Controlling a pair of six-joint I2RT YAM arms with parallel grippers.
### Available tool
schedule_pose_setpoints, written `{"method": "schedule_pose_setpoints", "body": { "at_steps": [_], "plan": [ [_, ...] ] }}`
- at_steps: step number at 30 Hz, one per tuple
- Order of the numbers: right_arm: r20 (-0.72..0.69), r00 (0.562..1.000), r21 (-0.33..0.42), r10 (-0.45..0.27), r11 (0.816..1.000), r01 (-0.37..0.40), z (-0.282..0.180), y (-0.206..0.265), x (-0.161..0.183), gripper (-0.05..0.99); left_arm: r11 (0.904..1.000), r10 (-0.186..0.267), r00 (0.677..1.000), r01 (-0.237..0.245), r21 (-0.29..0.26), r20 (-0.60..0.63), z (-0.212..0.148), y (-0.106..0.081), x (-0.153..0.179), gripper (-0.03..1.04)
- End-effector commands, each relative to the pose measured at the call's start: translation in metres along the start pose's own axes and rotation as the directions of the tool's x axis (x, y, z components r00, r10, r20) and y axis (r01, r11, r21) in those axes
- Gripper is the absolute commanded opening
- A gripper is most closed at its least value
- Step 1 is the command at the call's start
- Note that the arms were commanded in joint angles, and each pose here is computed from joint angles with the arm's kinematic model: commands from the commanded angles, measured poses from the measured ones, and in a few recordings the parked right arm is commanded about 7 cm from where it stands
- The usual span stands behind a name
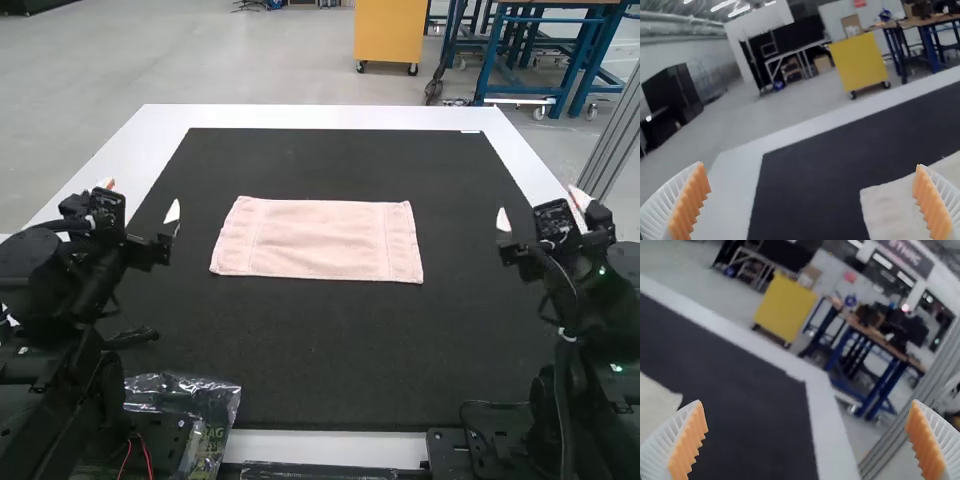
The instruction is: Fold the towel.
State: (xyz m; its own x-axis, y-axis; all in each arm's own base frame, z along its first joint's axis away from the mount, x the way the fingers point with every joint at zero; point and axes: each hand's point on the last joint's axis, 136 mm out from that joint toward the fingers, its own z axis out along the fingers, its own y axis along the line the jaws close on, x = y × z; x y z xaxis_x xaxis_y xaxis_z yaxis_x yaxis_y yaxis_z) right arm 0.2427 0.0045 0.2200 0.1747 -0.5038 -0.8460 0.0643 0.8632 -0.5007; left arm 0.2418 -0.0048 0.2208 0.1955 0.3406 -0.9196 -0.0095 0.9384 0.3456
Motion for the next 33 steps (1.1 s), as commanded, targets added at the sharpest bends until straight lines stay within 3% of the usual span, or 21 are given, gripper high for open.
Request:
{"method": "schedule_pose_setpoints", "body": {
  "at_steps": [1,5,8,11,13,15,19,23,25,26,27,29,32,33],
  "plan": [
    [0.030,0.998,0.118,-0.048,0.992,0.044,-0.002,-0.024,-0.011,0.91,0.9999,-0.016,0.997,0.017,-0.004,0.070,-0.001,0.003,-0.016,0.95],
    [0.072,0.997,0.146,0.015,0.989,-0.026,-0.003,-0.043,-0.040,0.91,0.9995,-0.017,0.993,0.021,-0.025,0.118,-0.003,0.013,-0.042,0.95],
    [0.048,0.992,0.122,0.121,0.985,-0.126,0.005,-0.052,-0.055,0.91,0.9989,-0.032,0.987,0.037,-0.029,0.155,-0.004,0.022,-0.073,0.96],
    [0.012,0.968,0.099,0.249,0.963,-0.249,0.026,-0.062,-0.070,0.91,0.9894,-0.142,0.982,0.145,-0.012,0.128,0.008,0.031,-0.091,0.95],
    [-0.034,0.946,0.083,0.323,0.944,-0.320,0.046,-0.064,-0.072,0.91,0.9693,-0.245,0.967,0.246,0.002,0.074,0.024,0.034,-0.092,0.95],
    [-0.106,0.909,0.053,0.402,0.915,-0.399,0.068,-0.058,-0.067,0.91,0.9395,-0.342,0.939,0.342,-0.009,0.022,0.044,0.039,-0.086,0.95],
    [-0.310,0.809,-0.003,0.499,0.851,-0.526,0.108,-0.028,-0.036,0.91,0.8942,-0.448,0.887,0.442,-0.069,-0.114,0.087,0.046,-0.050,0.94],
    [-0.500,0.713,-0.043,0.492,0.808,-0.588,0.132,0.012,0.009,0.90,0.8822,-0.471,0.839,0.453,-0.130,-0.275,0.123,0.050,0.002,0.94],
    [-0.592,0.641,-0.099,0.488,0.746,-0.659,0.134,0.043,0.029,0.90,0.8766,-0.477,0.799,0.463,-0.132,-0.365,0.137,0.042,0.030,0.94],
    [-0.636,0.604,-0.124,0.481,0.708,-0.695,0.132,0.060,0.038,0.90,0.8719,-0.475,0.779,0.479,-0.100,-0.408,0.143,0.032,0.040,0.94],
    [-0.671,0.575,-0.136,0.467,0.685,-0.715,0.130,0.072,0.048,0.91,0.8698,-0.470,0.762,0.486,-0.087,-0.446,0.147,0.026,0.051,0.94],
    [-0.715,0.539,-0.131,0.446,0.672,-0.729,0.125,0.086,0.066,0.91,0.8699,-0.454,0.735,0.488,-0.073,-0.504,0.152,0.016,0.070,0.94],
    [-0.719,0.535,-0.122,0.444,0.677,-0.726,0.121,0.090,0.076,0.91,0.8557,-0.450,0.699,0.516,-0.044,-0.556,0.157,0.000,0.090,0.94],
    [-0.719,0.535,-0.115,0.444,0.683,-0.721,0.120,0.090,0.079,0.91,0.8464,-0.450,0.686,0.532,-0.027,-0.572,0.158,-0.006,0.096,0.95]
  ]
}}
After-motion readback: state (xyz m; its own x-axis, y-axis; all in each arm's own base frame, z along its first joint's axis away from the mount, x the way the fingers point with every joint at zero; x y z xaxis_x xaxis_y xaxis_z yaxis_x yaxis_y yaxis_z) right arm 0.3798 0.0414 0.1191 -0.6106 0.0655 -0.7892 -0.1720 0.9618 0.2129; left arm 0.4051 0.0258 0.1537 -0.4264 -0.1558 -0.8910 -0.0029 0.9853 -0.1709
